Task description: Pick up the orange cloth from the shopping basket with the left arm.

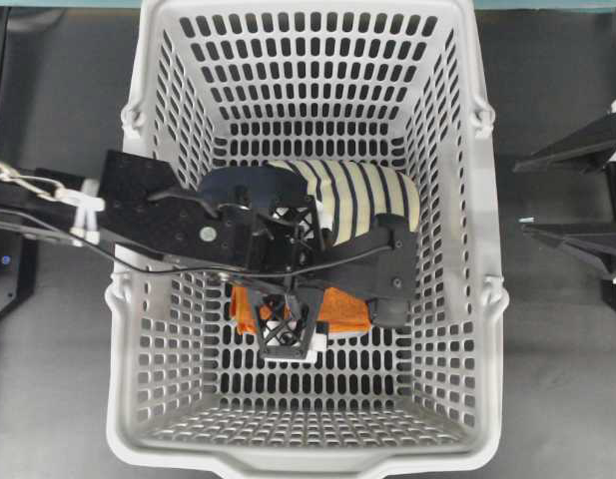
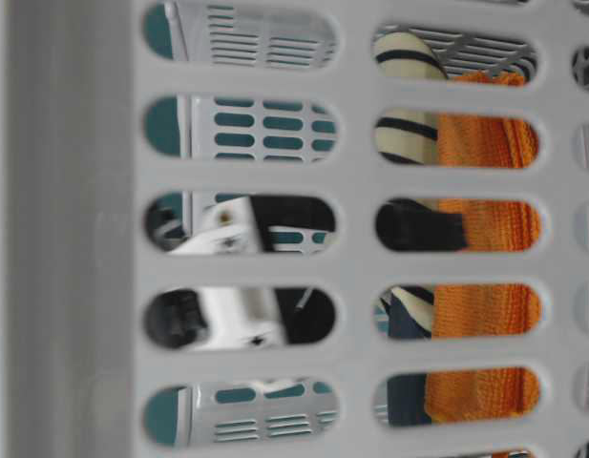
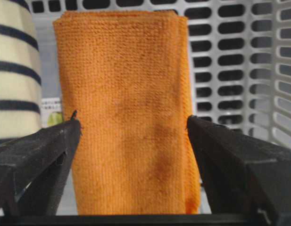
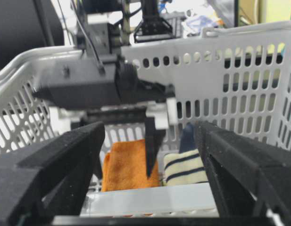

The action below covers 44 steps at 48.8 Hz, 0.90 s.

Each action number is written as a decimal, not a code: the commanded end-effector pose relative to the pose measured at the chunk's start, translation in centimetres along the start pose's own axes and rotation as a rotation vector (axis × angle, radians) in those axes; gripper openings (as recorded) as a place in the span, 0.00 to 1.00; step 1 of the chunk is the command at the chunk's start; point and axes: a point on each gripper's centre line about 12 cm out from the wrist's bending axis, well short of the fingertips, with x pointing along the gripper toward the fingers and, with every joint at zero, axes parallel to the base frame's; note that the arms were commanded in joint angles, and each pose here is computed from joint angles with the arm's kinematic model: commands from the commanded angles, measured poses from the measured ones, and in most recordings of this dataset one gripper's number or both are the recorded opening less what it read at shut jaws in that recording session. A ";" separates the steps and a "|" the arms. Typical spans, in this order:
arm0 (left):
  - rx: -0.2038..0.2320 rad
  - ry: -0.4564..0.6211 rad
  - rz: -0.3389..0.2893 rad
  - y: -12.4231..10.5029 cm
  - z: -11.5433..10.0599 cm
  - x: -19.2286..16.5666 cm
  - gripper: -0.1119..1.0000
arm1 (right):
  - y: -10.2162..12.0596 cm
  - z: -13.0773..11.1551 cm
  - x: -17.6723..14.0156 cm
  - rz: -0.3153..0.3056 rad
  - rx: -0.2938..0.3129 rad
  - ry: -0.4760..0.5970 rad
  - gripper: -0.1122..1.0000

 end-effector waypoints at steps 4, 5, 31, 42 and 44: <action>0.001 0.009 0.002 0.0 -0.2 1.0 0.89 | 0.1 0.7 0.1 0.003 0.001 -0.021 0.76; 0.001 0.011 0.002 0.0 -0.2 1.0 0.89 | 0.1 0.6 0.1 0.003 0.001 -0.020 0.76; -0.062 0.056 0.007 0.2 -2.4 2.8 0.86 | 0.1 0.3 0.1 0.002 0.001 -0.012 0.76; -0.050 0.055 0.005 0.0 -2.4 2.8 0.53 | 0.0 0.1 0.1 0.002 0.003 -0.008 0.76; -0.050 0.052 0.005 0.1 -2.3 2.6 0.42 | 0.0 0.2 0.1 0.002 0.003 -0.011 0.76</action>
